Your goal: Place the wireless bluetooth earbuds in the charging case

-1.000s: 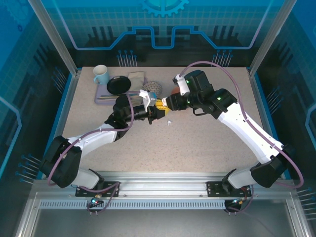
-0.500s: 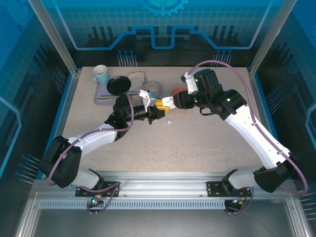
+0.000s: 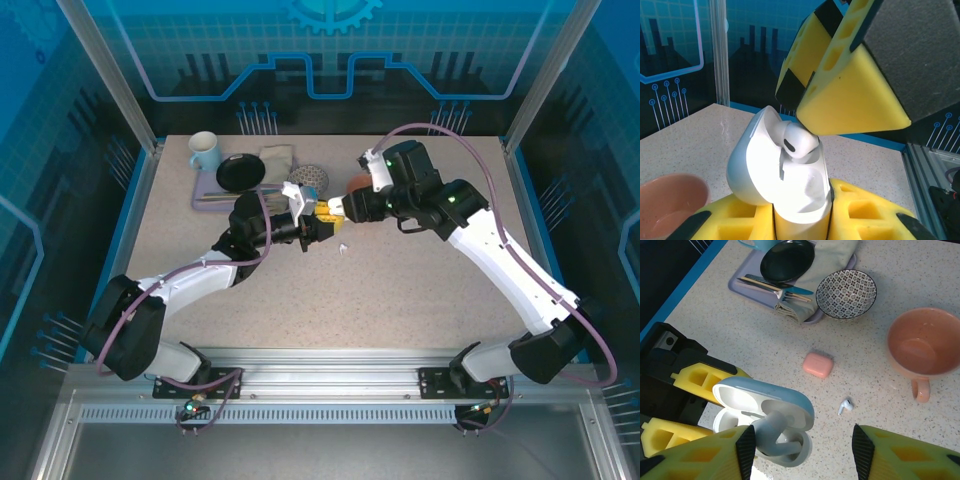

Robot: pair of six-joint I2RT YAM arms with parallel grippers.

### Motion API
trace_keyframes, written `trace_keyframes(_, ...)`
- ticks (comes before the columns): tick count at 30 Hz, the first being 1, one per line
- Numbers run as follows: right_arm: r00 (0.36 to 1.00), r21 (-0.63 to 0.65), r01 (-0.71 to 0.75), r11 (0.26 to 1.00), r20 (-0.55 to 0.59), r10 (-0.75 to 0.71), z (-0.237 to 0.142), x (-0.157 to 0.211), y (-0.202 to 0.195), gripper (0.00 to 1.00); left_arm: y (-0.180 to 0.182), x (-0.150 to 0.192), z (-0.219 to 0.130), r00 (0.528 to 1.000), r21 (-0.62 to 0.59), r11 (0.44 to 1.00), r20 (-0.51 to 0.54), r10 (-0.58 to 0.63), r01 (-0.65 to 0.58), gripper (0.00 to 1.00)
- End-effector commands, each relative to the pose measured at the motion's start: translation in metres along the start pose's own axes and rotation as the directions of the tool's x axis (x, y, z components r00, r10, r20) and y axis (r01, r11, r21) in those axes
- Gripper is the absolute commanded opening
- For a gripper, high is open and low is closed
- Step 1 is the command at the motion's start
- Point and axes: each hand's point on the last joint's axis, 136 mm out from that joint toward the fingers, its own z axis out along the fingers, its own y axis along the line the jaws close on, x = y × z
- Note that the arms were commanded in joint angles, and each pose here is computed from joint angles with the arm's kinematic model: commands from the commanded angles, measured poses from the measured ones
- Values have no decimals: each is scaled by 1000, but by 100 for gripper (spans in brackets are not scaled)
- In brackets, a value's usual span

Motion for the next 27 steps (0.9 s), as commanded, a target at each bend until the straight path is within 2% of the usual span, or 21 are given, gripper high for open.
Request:
trace_keyframes(1,1000,-24,0,1000,26,1,1,-10,8,56,-8,-28,2,995,23,997,66,71,-72,0)
trace_keyframes(13,997,-38,11,999,81,-8,-9,-22,17,55,-7,-27,2,996,22,997,66,68,-69,0)
trace_keyframes(27,999,-1,40,999,-8,-40,9,-4,9,53,-7,-30,1,995,17,997,69,74,-75,0)
